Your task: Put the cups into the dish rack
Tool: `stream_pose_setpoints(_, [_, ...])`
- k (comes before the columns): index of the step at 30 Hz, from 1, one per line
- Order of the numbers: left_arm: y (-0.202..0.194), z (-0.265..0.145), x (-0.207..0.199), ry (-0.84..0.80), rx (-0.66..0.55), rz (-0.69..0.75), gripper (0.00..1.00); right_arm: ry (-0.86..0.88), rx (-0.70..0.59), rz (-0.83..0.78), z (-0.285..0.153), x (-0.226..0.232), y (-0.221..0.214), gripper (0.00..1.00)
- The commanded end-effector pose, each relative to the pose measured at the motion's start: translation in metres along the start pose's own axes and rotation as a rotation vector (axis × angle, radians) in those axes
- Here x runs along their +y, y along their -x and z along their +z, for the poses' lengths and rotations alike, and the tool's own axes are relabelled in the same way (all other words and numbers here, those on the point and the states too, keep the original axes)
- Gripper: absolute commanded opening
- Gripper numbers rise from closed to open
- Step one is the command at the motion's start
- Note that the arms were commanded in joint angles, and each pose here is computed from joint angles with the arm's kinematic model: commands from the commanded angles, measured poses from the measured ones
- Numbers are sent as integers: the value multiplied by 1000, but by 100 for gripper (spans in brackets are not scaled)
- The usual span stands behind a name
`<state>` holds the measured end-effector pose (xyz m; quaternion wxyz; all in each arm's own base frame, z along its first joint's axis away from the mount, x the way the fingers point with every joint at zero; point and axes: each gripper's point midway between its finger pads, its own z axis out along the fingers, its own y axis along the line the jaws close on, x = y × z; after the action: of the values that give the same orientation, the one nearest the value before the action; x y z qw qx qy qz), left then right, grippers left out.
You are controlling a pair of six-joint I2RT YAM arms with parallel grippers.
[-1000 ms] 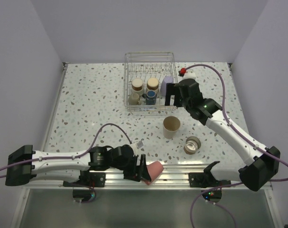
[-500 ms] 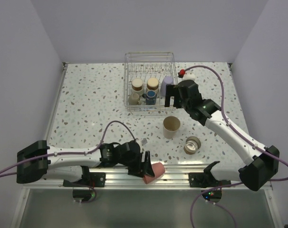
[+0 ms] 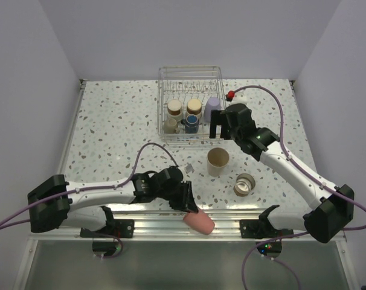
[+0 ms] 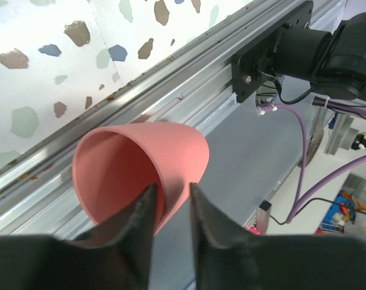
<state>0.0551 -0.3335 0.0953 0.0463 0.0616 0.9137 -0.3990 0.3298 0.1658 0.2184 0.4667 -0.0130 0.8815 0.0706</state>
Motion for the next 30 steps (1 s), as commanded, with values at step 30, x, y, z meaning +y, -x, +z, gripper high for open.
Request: stream_pose_setpoints(30, [247, -219, -69, -246, -646, 81, 0, 166, -301, 210, -55, 38, 147, 99])
